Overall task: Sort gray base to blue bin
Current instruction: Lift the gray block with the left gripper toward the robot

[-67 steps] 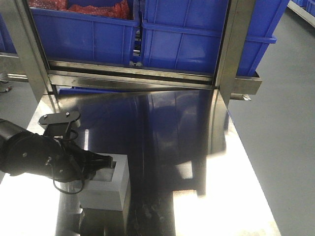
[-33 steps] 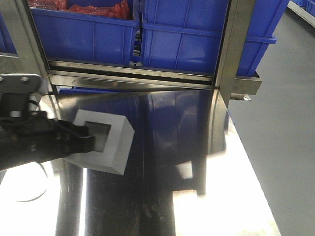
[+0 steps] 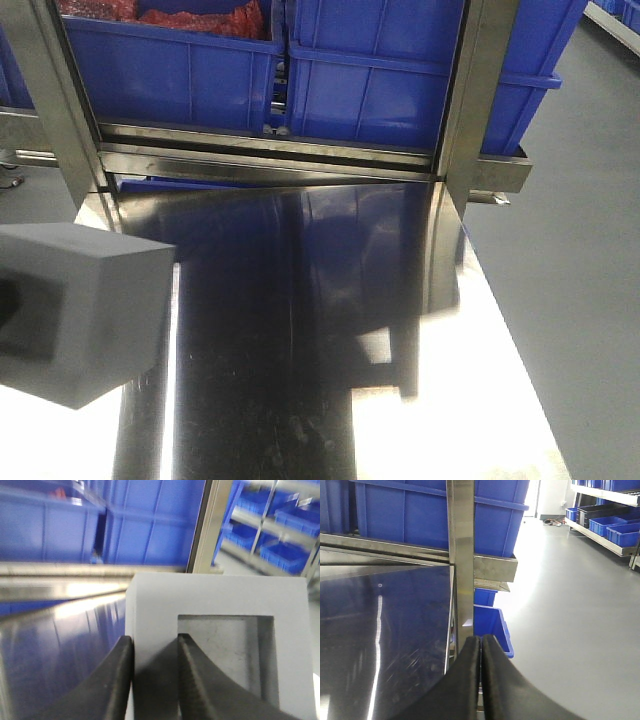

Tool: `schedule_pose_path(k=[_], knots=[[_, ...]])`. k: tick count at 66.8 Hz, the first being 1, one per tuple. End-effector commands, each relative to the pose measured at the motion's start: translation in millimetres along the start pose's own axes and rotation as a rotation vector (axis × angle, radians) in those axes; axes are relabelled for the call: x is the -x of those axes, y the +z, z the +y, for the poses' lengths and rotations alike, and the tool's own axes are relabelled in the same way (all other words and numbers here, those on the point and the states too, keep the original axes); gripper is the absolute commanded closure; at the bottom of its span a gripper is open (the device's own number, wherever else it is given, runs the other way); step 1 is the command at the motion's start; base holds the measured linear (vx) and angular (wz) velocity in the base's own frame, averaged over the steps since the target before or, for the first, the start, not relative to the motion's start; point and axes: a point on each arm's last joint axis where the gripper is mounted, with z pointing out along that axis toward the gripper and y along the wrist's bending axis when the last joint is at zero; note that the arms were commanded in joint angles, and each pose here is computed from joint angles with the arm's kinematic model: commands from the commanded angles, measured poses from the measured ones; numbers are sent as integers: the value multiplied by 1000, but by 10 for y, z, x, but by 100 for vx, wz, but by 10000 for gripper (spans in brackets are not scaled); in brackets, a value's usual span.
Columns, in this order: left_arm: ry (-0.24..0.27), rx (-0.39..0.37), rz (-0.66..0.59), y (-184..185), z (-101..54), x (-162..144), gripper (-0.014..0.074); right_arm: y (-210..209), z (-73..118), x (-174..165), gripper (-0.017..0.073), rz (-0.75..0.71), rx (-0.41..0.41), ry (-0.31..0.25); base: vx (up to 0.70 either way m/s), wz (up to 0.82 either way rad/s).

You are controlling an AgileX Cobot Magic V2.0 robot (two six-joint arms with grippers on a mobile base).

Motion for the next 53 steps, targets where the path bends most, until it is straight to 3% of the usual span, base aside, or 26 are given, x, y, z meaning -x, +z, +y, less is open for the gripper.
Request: schedule_pose_path(k=[1, 17, 53], knots=[[26, -61, -180, -194, -23, 62, 601, -4, -4, 58, 564, -81, -8, -20, 0, 0], [31, -79, -238, -336, 32, -261, 601, -4, -4, 58, 564, -81, -8, -20, 0, 0], [19, -80, -231, -332, 32, -274, 601, -4, -4, 60, 564, -83, -8, -20, 0, 0]])
